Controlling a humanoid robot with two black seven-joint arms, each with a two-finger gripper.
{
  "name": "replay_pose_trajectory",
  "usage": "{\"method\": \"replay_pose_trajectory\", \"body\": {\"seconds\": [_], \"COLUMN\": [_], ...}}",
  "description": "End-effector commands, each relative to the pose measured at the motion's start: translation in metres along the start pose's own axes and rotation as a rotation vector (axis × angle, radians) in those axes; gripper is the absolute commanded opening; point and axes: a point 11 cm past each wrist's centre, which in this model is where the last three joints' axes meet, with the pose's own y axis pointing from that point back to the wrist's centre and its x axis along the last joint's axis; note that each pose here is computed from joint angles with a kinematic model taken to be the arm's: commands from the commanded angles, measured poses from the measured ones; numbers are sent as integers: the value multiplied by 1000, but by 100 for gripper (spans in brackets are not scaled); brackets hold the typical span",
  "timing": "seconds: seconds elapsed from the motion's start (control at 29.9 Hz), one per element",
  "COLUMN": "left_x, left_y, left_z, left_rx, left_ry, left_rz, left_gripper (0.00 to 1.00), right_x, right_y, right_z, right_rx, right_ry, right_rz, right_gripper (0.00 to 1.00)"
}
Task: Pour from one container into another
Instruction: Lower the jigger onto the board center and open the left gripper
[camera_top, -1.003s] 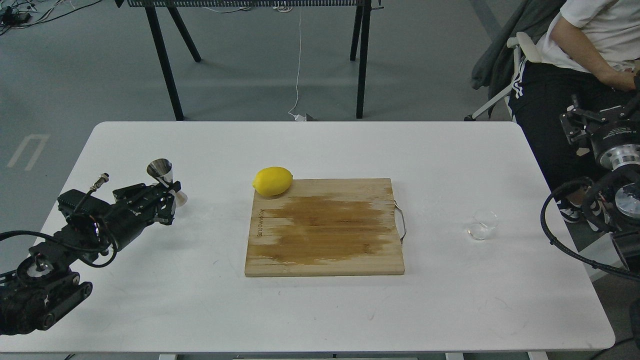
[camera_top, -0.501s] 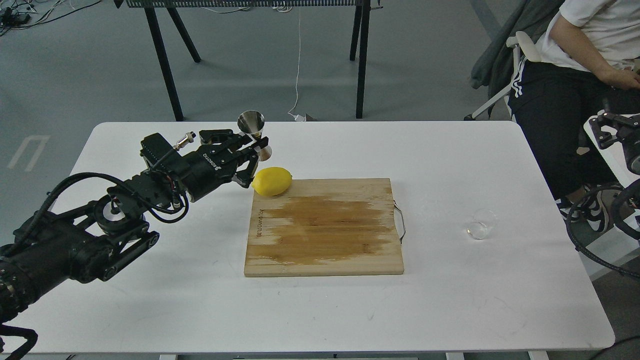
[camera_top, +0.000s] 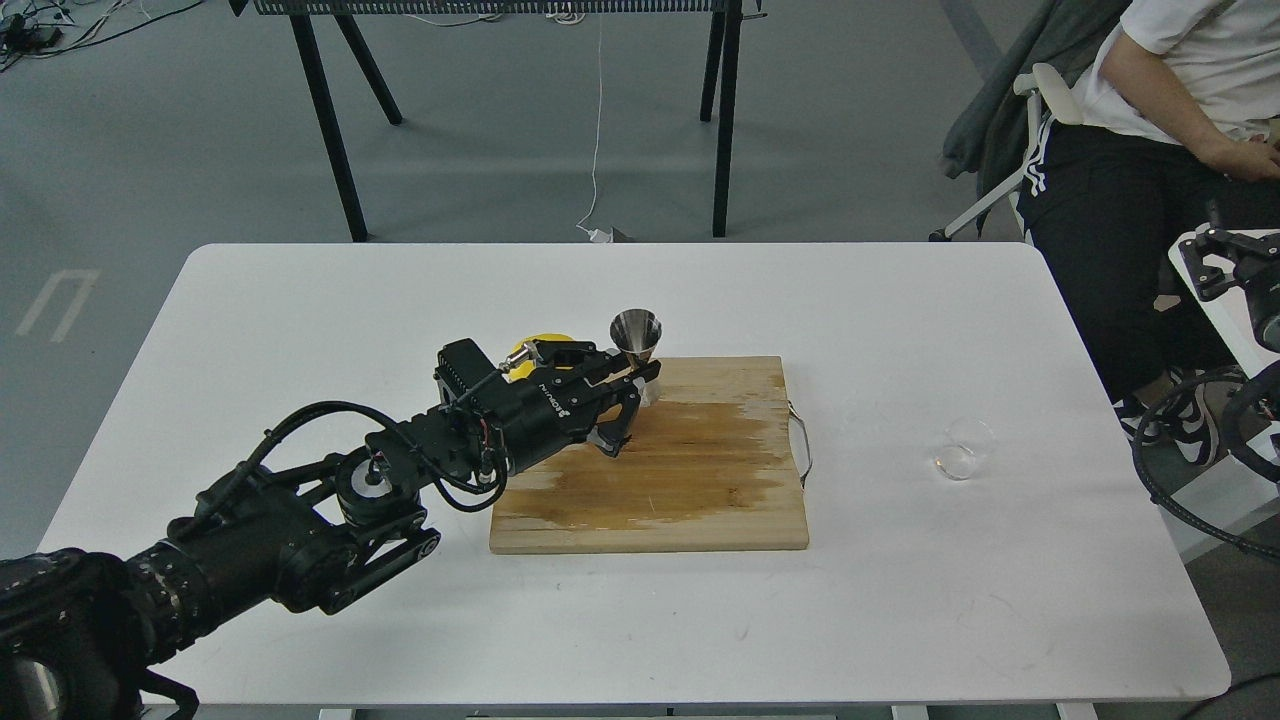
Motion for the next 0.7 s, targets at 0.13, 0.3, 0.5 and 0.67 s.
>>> {"method": "replay_pose_trajectory", "body": {"seconds": [0.13, 0.3, 0.5, 0.67], "left_x": [-24, -29, -30, -35], "left_y": [-13, -9, -7, -5], "left_z": [27, 20, 18, 21], "left_rx": [17, 33, 37, 37], "left_ry": [45, 39, 35, 45], "left_rz": [-42, -59, -63, -70], "left_gripper": [9, 9, 11, 14], "right_x": [0, 1, 0, 0], "right_y": [0, 0, 0, 0], "right_z": [0, 0, 3, 3], "right_rx": [0, 0, -6, -6], "right_ry": [0, 0, -1, -1], "right_rz": [0, 1, 0, 0], "right_gripper": [100, 100, 100, 100]}}
